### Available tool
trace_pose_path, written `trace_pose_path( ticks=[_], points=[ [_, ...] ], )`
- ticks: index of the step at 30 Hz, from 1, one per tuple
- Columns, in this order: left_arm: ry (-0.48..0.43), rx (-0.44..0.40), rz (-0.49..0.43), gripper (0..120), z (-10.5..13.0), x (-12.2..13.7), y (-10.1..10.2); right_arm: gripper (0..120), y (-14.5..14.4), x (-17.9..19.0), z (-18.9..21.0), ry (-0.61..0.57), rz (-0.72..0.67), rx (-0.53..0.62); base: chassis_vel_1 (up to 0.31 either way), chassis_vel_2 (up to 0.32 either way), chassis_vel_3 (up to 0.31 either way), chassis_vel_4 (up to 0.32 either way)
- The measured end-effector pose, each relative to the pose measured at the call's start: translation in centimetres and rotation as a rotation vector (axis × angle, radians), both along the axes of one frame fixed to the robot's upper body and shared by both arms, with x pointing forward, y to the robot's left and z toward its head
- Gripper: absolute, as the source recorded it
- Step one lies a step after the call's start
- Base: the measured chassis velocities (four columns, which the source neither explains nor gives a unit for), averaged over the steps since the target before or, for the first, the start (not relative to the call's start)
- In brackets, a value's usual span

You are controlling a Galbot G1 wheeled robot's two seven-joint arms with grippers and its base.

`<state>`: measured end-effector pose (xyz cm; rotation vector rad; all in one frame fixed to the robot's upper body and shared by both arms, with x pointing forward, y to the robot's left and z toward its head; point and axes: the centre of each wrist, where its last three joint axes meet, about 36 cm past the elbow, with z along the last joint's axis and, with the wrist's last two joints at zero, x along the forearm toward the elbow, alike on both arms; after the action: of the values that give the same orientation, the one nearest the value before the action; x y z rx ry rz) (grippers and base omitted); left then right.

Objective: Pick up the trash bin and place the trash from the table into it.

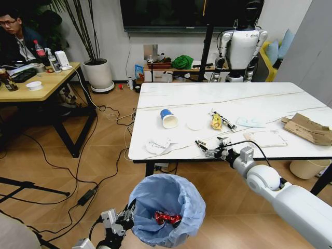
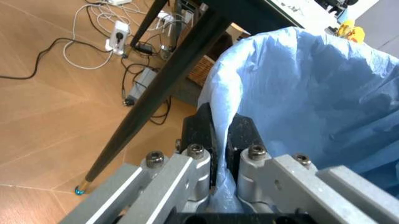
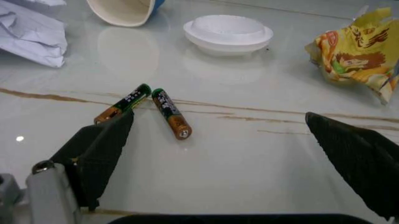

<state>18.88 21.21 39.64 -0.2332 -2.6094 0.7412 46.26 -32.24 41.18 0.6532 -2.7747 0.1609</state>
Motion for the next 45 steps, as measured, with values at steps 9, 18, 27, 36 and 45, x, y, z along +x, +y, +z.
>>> trace_pose_path(
  ticks=[9,18,27,36,45],
  points=[
    [0.001,-0.004,0.0,1,-0.1,0.1,0.1,72,0.4,-0.1,0.2,0.03,0.014,0.013,0.0,0.0,0.0,0.0],
    [0.001,-0.005,0.002,1,-0.1,0.2,0.2,40,0.1,-0.7,0.0,0.055,0.022,0.017,0.0,0.0,0.0,0.0],
    [0.002,-0.008,0.005,1,-0.2,0.2,0.1,8,0.1,-1.4,-0.2,0.068,0.031,0.015,0.0,0.0,0.0,0.0],
    [0.0,-0.007,0.001,1,-0.1,0.3,0.1,0,0.3,-1.4,-0.2,0.065,0.032,0.018,0.0,0.0,0.0,0.0],
    [0.0,-0.044,-0.044,1,-0.4,0.6,-2.2,0,-1.3,-2.3,7.8,-0.093,0.037,0.061,0.0,0.0,0.0,0.0]
  ],
)
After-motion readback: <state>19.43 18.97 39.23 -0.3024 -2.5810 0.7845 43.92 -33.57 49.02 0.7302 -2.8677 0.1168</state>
